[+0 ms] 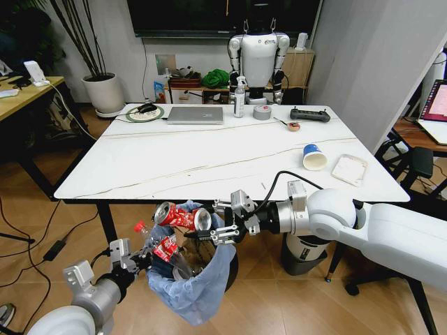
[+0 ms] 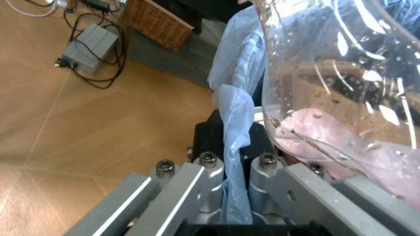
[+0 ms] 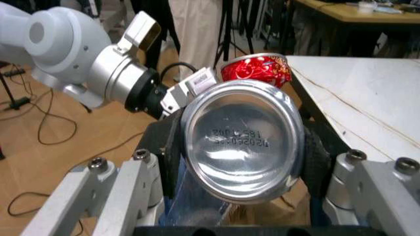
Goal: Pick up the trash bin and place the trash from the table into it.
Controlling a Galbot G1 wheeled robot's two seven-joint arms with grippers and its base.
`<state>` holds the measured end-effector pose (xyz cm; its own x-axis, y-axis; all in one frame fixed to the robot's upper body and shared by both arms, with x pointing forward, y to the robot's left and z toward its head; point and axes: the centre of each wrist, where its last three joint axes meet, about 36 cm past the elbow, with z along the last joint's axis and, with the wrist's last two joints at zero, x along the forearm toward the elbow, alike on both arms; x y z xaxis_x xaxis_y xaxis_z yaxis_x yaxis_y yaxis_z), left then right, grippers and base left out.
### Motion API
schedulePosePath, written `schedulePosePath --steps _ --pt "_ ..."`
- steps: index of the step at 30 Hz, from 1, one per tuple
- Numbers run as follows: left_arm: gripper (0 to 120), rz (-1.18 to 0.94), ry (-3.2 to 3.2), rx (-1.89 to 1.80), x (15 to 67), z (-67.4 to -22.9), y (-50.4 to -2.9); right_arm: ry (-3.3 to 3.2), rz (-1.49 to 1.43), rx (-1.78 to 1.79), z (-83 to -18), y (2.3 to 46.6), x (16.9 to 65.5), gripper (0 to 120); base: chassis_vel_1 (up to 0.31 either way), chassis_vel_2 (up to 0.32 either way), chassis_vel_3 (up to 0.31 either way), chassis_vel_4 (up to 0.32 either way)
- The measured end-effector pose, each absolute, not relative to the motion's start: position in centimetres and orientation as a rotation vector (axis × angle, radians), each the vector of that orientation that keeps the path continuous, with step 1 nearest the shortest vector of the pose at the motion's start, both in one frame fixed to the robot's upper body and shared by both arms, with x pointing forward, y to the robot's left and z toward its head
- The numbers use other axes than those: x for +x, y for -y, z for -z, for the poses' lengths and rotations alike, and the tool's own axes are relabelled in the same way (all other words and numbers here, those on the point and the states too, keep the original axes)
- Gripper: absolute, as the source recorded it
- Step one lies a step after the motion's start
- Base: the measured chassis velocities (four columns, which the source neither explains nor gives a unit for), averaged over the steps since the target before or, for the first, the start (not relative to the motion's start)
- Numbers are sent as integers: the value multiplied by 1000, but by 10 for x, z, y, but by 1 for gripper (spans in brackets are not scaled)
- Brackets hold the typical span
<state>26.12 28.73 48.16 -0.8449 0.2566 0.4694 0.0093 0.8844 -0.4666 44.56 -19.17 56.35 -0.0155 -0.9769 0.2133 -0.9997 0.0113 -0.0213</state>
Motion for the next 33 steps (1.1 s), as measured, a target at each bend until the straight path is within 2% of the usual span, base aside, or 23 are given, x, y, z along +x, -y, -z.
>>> schedulePosePath --steps 13,33 --pt "0 -604 2517 -174 260 -483 -290 2075 -401 2012 -608 188 421 49 0 0 0 0" --pt "0 -619 2532 -158 259 -486 -289 2091 -481 1860 -618 193 410 49 0 0 0 0"
